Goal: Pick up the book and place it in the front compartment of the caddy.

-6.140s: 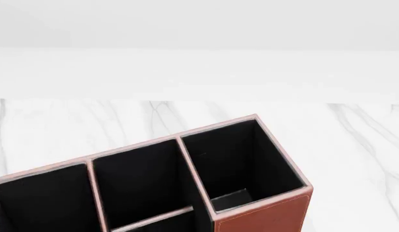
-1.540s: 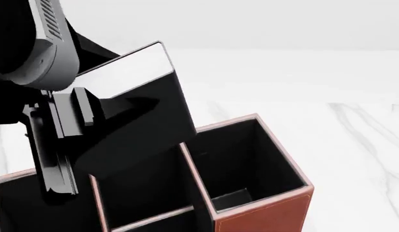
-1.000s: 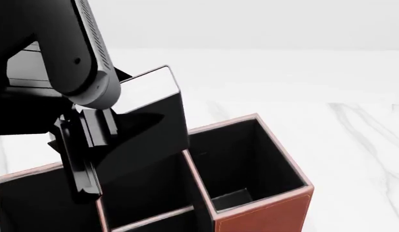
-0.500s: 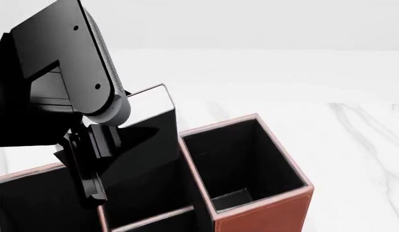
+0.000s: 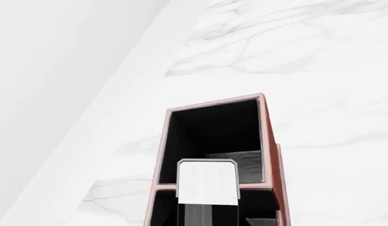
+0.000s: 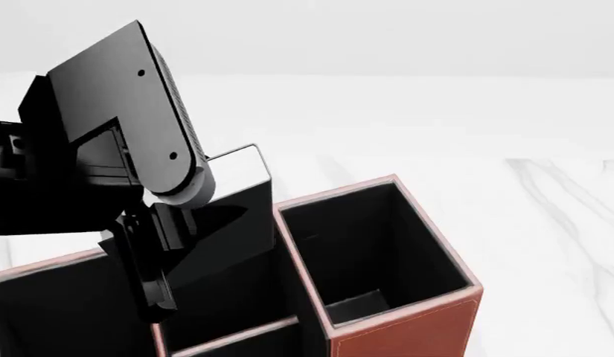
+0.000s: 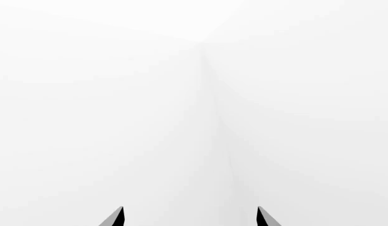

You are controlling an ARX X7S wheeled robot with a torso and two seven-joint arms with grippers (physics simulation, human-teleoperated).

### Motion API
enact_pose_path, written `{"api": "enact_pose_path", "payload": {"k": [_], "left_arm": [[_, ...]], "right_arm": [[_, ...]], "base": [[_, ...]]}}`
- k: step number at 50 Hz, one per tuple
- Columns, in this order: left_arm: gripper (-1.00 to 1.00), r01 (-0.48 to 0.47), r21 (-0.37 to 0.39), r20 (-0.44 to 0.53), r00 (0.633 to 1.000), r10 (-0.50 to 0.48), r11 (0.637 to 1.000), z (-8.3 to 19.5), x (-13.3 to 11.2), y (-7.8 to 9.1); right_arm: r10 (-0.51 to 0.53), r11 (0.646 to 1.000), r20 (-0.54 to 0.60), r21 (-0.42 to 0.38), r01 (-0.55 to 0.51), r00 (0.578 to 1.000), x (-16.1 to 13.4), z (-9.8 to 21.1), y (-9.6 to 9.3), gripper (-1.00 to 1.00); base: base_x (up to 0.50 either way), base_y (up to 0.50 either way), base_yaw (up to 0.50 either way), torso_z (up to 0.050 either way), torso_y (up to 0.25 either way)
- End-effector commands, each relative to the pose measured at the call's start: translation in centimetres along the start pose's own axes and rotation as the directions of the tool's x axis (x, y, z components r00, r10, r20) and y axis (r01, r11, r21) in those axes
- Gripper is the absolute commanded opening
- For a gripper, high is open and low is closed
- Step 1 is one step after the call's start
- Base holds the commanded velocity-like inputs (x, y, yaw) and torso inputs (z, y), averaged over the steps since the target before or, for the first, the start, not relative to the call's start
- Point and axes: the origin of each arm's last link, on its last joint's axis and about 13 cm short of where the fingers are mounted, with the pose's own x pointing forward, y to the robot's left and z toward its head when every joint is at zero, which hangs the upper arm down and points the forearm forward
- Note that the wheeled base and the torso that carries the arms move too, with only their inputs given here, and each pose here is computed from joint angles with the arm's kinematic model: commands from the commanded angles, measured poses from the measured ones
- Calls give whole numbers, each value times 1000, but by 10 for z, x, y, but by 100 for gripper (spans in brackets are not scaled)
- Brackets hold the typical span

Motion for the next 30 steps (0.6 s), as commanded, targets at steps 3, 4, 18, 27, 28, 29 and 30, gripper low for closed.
{"api": "enact_pose_path", "payload": {"k": [3, 4, 18, 27, 28, 29, 30], "left_arm": [[-100, -60, 3, 12, 998, 60, 998, -4, 3, 6], [-100, -63, 3, 11, 998, 63, 998, -5, 4, 7], [-100, -45, -16, -5, 999, 44, 999, -18, 18, 7], [-100, -34, -25, -4, 999, 34, 999, -25, 25, 7], [-100, -36, -26, -6, 999, 36, 999, -26, 26, 8], [-100, -36, -27, -8, 999, 35, 999, -28, 27, 8], [-100, -35, -26, -12, 999, 34, 999, -29, 28, 8]], "right_arm": [[0, 1000, 0, 0, 0, 1000, 0, 0, 0, 100], [0, 1000, 0, 0, 0, 1000, 0, 0, 0, 100], [0, 1000, 0, 0, 0, 1000, 0, 1, -1, 100], [0, 1000, -1, -1, 0, 1000, 0, 1, 0, 100], [1, 1000, -1, -1, -1, 1000, 0, 1, 0, 100], [1, 1000, 0, -1, -1, 1000, 0, 2, 0, 100], [1, 1000, 0, -2, -1, 1000, 0, 2, 0, 100]], "base": [[0, 0, 0, 0, 3], [0, 0, 0, 0, 0], [0, 0, 0, 0, 1], [0, 0, 0, 0, 1], [0, 0, 0, 10, 0], [0, 0, 0, 0, 0], [0, 0, 0, 0, 0]]}}
